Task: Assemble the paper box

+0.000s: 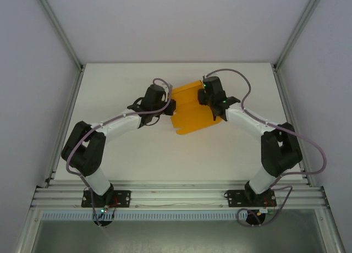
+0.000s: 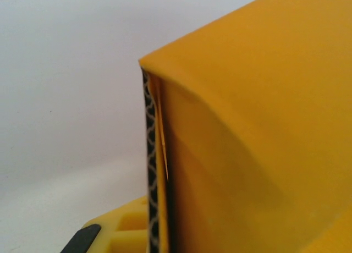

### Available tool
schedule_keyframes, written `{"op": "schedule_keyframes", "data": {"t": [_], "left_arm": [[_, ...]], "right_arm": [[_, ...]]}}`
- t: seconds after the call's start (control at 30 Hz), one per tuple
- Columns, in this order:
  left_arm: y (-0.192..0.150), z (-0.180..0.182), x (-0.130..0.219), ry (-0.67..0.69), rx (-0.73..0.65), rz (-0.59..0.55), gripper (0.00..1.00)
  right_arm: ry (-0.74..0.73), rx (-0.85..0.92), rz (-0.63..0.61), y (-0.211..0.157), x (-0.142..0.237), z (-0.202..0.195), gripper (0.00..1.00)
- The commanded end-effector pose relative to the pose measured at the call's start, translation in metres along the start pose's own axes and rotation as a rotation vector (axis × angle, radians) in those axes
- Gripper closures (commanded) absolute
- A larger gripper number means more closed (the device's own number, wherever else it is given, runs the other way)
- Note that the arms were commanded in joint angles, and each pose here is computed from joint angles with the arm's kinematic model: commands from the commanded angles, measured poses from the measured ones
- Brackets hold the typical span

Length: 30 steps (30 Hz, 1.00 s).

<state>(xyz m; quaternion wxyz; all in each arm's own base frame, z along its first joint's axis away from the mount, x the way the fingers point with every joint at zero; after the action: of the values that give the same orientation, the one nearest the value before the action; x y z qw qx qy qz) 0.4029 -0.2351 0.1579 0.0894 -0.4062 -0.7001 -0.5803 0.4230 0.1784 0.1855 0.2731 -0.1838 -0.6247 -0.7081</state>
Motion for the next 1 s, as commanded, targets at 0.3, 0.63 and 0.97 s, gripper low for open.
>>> {"op": "schedule_keyframes", "data": {"t": [0.3,0.63,0.97], "left_arm": [[0.024,-0.012,0.022,-0.057,-0.019,-0.040,1.00],[0.025,-0.017,0.022,-0.074,-0.018,-0.044,1.00],[0.024,-0.017,0.024,-0.076,-0.012,-0.051,1.00]], "right_arm": [[0.053,-0.015,0.002,0.010,-0.007,-0.008,0.57],[0.100,-0.105,0.035,0.011,-0.012,-0.004,0.57],[0.126,-0.308,0.014,0.025,-0.003,-0.006,0.66]]}}
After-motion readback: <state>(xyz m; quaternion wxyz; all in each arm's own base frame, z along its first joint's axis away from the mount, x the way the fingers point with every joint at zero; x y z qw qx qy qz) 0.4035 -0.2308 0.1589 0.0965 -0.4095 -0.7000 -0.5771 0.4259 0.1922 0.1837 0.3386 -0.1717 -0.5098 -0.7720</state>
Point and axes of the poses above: each hand's point on the last joint's axis, 136 mm out from that joint toward the fingers, its own x axis back along the fingers, its own z axis along the line the jaws close on, y = z × x, the point moved 2 cm from there along x, back along the fingers, and after that the axes turned 5 degrees about -x, right-handed, at the moved point
